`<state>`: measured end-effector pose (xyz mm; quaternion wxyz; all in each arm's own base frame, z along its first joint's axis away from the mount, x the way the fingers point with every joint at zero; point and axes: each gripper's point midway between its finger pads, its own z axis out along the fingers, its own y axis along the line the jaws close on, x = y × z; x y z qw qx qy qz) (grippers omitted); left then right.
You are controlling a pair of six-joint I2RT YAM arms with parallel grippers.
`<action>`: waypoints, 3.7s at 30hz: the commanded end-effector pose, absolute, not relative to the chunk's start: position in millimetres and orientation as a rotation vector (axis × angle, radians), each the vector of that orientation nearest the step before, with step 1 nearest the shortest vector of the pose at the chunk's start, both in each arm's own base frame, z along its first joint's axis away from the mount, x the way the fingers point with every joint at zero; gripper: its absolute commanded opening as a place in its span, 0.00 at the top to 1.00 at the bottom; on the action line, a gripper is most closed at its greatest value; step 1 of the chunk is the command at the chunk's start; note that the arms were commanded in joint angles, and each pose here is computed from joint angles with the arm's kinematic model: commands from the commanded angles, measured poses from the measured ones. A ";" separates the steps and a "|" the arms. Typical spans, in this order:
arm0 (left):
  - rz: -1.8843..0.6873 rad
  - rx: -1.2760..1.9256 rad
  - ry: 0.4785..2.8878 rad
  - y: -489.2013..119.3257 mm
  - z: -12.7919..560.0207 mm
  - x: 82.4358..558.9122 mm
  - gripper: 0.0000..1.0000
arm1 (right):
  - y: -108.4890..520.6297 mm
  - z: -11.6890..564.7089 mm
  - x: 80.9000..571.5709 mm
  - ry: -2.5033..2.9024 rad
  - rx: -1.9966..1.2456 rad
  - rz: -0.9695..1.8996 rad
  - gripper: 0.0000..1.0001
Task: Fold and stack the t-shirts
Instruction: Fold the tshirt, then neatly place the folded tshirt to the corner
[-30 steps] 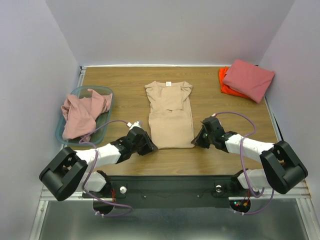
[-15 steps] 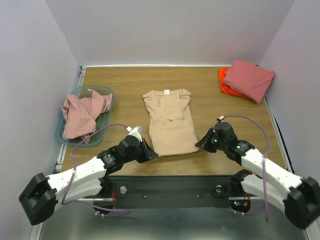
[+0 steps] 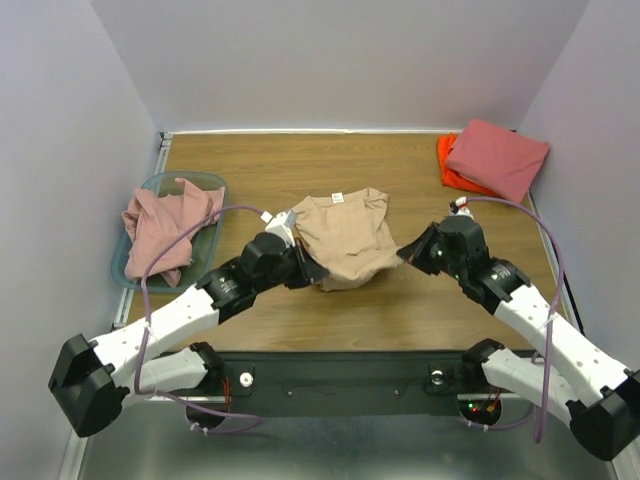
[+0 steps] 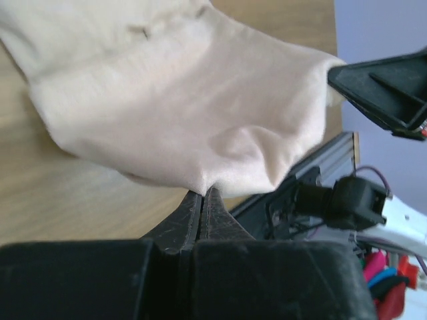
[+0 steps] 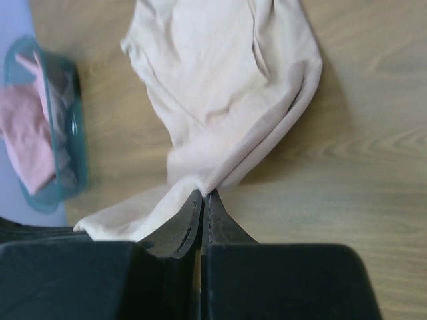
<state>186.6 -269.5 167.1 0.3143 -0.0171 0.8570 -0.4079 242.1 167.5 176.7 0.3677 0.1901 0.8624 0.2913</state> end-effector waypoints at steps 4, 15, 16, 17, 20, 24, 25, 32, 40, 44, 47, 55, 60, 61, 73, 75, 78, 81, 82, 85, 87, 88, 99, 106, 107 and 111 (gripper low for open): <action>-1.001 -0.008 2.110 -263.1 209.1 260.4 1.00 | 139.1 243.2 304.5 1.970 0.591 0.523 1.00; -0.913 -0.054 2.156 -246.0 186.7 338.8 1.00 | 144.5 247.1 381.4 1.971 0.552 0.336 1.00; -0.910 -0.060 2.148 -245.4 189.9 345.7 1.00 | 143.3 253.7 389.5 1.961 0.542 0.338 1.00; -0.906 -0.064 2.147 -244.1 189.2 350.8 1.00 | 143.1 253.3 396.9 1.964 0.542 0.336 1.00; -0.904 -0.074 2.158 -242.1 184.3 364.8 1.00 | 142.9 249.4 422.8 1.984 0.525 0.343 1.00; -0.883 -0.092 2.171 -236.0 174.8 383.7 1.00 | 146.9 228.7 454.2 2.042 0.492 0.339 1.00; -0.879 -0.098 2.175 -235.3 173.3 387.3 1.00 | 147.3 227.3 458.9 2.045 0.489 0.338 1.00; -0.806 -0.157 2.232 -220.0 141.6 426.1 1.00 | 154.3 197.0 498.9 2.105 0.495 0.355 1.00; -0.769 -0.156 2.242 -217.7 118.0 469.4 1.00 | 155.0 159.6 544.3 2.127 0.496 0.259 0.99; -0.745 -0.159 2.230 -215.6 118.3 477.0 1.00 | 158.1 151.6 559.1 2.131 0.464 0.239 0.87; -0.722 -0.164 2.223 -212.5 126.3 480.7 0.61 | 161.6 160.0 566.1 2.120 0.418 0.249 0.52; -0.770 -0.123 2.150 -222.7 175.3 455.5 0.16 | 157.1 197.2 541.3 2.083 0.391 0.285 0.19; -0.819 -0.064 2.143 -250.6 181.3 431.3 0.16 | 200.4 175.5 505.4 2.222 0.234 0.565 0.04; -0.834 -0.066 2.152 -257.5 179.1 427.7 0.16 | 208.5 170.3 501.8 2.244 0.214 0.617 0.00; -0.976 -0.045 2.292 -294.6 104.1 408.3 0.16 | 274.0 106.3 545.7 2.339 0.125 0.945 0.00; -0.978 -0.041 2.323 -296.3 88.5 403.2 0.16 | 279.5 94.2 569.3 2.320 0.150 0.940 0.00; -0.945 -0.059 2.360 -291.5 70.1 401.0 0.16 | 283.2 84.7 592.8 2.292 0.193 0.928 0.00; -0.880 -0.069 2.398 -283.1 55.4 398.2 0.17 | 276.2 80.0 600.5 2.282 0.212 0.870 0.00; -0.861 -0.072 2.406 -279.9 52.4 397.9 0.17 | 274.0 83.2 600.4 2.277 0.207 0.854 0.00; -0.804 -0.081 2.436 -271.1 45.8 395.4 0.17 | 265.2 104.3 592.6 2.255 0.176 0.807 0.00; -0.800 -0.069 2.417 -268.7 54.4 394.7 0.17 | 255.3 130.0 589.0 2.211 0.122 0.743 0.00; -0.804 -0.065 2.406 -268.7 59.8 394.8 0.17 | 250.5 139.2 589.0 2.188 0.075 0.702 0.00; -0.865 -0.020 2.197 -255.5 158.9 370.0 0.17 | 199.8 127.3 551.4 2.202 -0.263 0.338 0.00; -0.805 -0.158 2.168 -213.0 158.1 313.3 0.15 | 194.2 85.1 533.9 2.264 -0.442 0.291 0.00; -0.810 -0.172 2.172 -209.5 153.8 305.1 0.15 | 195.1 82.1 534.1 2.268 -0.447 0.295 0.00; -0.830 -0.234 2.199 -191.5 128.1 264.7 0.14 | 194.1 64.0 533.1 2.302 -0.463 0.280 0.00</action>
